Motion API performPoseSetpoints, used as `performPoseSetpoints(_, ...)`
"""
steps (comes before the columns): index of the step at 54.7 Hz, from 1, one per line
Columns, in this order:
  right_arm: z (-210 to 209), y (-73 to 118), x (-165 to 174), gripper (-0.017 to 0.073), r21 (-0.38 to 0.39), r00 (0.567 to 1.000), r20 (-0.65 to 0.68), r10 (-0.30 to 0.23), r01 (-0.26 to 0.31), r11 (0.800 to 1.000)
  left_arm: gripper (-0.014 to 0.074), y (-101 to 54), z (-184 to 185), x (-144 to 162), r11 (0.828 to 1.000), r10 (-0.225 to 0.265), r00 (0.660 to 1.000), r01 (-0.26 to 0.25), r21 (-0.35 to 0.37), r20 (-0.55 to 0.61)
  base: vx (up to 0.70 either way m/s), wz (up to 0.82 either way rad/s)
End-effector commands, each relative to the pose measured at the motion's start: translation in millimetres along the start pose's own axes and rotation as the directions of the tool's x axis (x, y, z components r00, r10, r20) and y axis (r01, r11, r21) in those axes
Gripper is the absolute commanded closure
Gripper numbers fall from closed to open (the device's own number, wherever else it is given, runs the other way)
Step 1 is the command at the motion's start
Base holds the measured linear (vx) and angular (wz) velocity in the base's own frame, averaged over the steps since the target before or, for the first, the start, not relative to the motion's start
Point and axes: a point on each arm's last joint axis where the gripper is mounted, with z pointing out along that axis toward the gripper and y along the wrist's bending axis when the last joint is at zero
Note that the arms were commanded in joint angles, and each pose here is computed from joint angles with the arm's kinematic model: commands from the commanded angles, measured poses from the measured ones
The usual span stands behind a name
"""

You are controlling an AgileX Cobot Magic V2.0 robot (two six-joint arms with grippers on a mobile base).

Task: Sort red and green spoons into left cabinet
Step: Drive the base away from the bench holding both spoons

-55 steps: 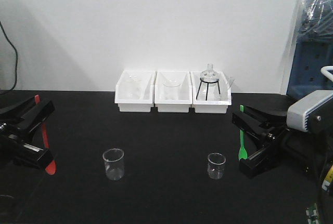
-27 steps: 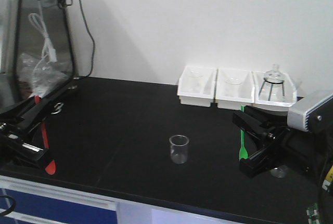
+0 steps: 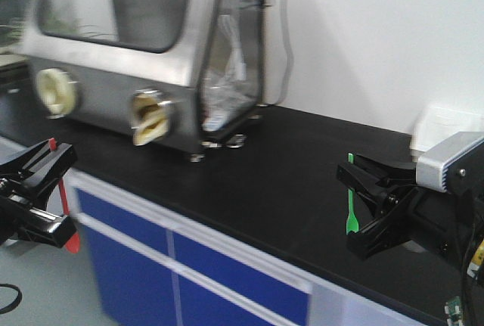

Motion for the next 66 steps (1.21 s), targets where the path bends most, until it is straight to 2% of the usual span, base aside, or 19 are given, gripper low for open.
performPoseSetpoints(1,-3.5,1.6,-22.7,0.0568,-0.018,0.994,0.111,-0.006,0.008,1.000,0.0412,-2.5,-0.8,-21.1,1.000,-0.010,0.993,0.008,0.018,0.116,-0.05,0.76)
performPoseSetpoints(31,-3.5,1.6,-22.7,0.0568,-0.018,0.994,0.111,-0.006,0.008,1.000,0.0412,-2.5,-0.8,-21.1,1.000,-0.010,0.993,0.008,0.018,0.116,0.01,0.64)
performPoseSetpoints(66,-3.5,1.6,-22.7,0.0568,-0.018,0.994,0.111,-0.006,0.008,1.000,0.0412,-2.5,-0.8,-21.1,1.000,-0.010,0.993,0.008,0.018,0.116,0.14,0.57)
